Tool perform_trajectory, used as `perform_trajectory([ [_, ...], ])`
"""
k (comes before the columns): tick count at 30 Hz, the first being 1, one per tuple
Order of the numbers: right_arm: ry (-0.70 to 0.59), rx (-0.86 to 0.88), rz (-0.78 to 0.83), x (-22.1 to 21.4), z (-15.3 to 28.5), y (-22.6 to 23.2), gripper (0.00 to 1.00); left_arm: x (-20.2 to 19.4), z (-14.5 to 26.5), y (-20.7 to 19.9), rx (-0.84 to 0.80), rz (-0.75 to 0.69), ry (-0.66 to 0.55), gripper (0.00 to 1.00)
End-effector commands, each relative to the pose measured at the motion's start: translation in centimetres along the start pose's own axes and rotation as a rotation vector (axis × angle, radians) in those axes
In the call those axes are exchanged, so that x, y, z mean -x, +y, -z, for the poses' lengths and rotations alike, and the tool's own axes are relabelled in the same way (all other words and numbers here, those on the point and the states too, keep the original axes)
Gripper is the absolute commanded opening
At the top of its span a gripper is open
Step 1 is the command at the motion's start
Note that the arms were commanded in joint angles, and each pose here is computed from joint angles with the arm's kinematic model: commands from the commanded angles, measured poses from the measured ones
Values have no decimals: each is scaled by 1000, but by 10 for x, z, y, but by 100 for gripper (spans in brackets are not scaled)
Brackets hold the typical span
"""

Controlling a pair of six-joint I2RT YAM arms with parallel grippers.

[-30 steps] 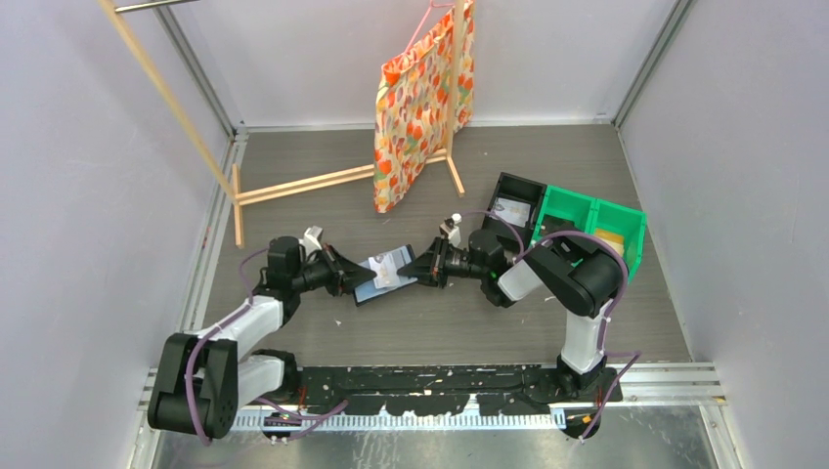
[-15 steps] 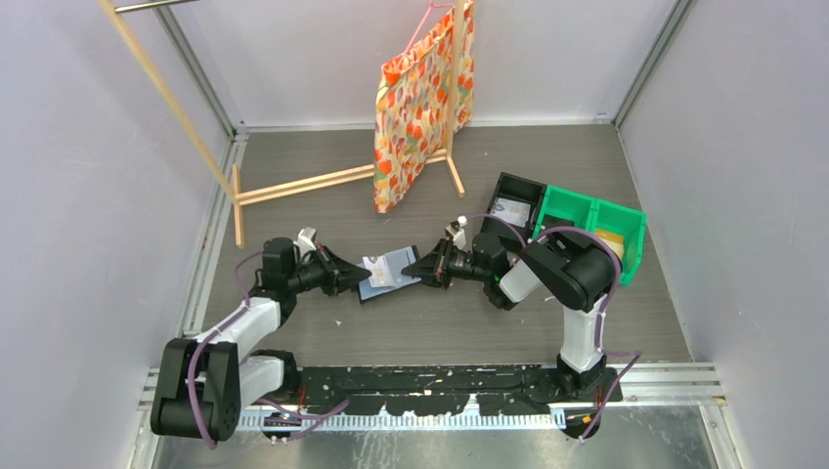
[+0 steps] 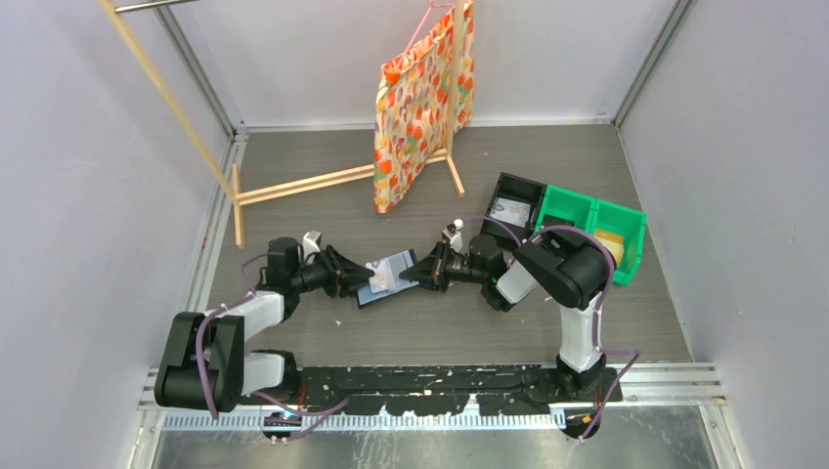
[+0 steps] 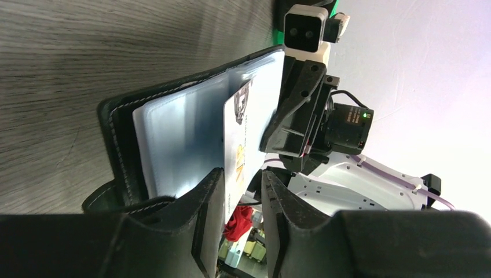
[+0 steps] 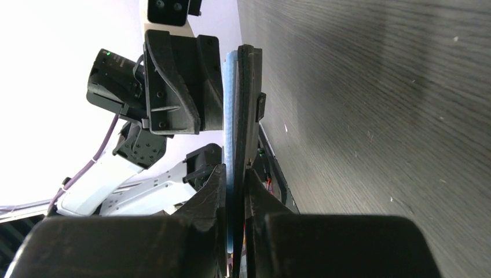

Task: Take the credit cards out of the card holder
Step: Remove the credit card from the card holder.

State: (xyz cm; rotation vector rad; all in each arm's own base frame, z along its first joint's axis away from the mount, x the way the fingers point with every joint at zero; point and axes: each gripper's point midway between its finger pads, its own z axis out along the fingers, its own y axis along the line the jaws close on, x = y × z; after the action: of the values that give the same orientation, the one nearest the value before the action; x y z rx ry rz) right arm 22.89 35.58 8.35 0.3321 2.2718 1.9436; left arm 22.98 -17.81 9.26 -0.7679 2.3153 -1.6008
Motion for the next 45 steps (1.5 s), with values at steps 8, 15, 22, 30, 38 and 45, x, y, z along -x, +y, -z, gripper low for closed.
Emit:
perform_trajectory([
  [8, 29, 99, 77, -5, -9, 29, 1, 3, -1, -13, -84, -11, -5, 32],
  [15, 33, 104, 77, -5, -10, 31, 1, 4, -3, -9, -89, 12, -11, 21],
  [22, 39, 98, 75, -7, -11, 29, 1, 8, -3, -9, -90, 18, -27, 1],
  [30, -51, 30, 44, 2, -5, 5, 1, 8, 2, -1, 3, -4, -68, 1],
  [38, -111, 13, 24, 10, 0, -4, 1, 10, 18, 6, 143, -54, -128, 1],
  [45, -105, -114, 31, 9, 0, -34, 6, 10, 33, -20, 137, -147, -170, 0],
])
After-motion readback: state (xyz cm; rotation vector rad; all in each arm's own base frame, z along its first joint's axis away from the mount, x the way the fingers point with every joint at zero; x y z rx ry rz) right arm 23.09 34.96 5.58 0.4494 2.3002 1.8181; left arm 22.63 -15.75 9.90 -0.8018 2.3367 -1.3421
